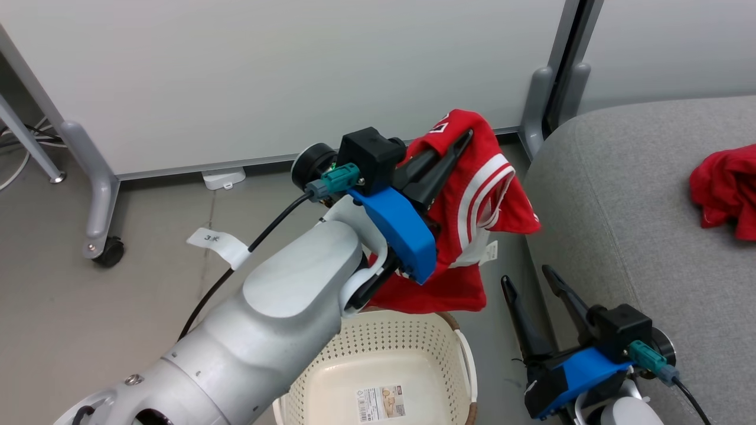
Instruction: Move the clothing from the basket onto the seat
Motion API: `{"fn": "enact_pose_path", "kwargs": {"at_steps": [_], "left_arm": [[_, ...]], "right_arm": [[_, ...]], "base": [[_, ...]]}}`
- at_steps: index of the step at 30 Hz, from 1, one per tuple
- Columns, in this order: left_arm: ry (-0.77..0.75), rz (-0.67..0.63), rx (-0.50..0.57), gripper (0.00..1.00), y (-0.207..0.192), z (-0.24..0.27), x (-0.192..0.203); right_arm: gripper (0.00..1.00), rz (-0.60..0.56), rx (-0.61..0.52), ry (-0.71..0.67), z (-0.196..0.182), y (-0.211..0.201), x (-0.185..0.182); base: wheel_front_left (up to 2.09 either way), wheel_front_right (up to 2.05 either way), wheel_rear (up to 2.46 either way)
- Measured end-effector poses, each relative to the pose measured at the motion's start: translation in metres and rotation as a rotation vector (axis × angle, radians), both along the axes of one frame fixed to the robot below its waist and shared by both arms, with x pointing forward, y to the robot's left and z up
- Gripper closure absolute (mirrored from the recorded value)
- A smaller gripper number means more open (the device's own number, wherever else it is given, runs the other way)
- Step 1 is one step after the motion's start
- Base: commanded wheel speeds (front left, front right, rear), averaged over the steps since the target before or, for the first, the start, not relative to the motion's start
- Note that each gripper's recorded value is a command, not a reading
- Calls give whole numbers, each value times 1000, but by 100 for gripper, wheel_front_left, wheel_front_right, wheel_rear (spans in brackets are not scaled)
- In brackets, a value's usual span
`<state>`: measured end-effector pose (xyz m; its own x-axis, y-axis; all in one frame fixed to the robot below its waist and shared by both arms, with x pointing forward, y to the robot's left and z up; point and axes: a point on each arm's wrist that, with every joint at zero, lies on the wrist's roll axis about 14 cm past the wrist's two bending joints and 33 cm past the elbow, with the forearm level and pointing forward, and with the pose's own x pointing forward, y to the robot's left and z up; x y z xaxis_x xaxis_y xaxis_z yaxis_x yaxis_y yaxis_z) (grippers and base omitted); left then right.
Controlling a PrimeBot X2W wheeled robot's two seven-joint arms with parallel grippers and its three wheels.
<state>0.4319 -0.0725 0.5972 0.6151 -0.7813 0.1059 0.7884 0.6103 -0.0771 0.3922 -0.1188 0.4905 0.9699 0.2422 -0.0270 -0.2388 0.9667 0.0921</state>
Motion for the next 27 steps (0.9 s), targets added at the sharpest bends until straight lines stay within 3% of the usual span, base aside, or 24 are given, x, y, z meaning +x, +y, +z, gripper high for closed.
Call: {"fn": "enact_pose_path", "kwargs": {"at_steps": [13,27], "left_arm": [[4,-36,3,100,-12,-1,-7],[5,-42,6,100,-15,-1,-10]], "right_arm": [[0,10,10,6,-1,4,-2],[0,133,95,34,7,46,-1]], "base": [[0,0,0],[0,0,0]]}}
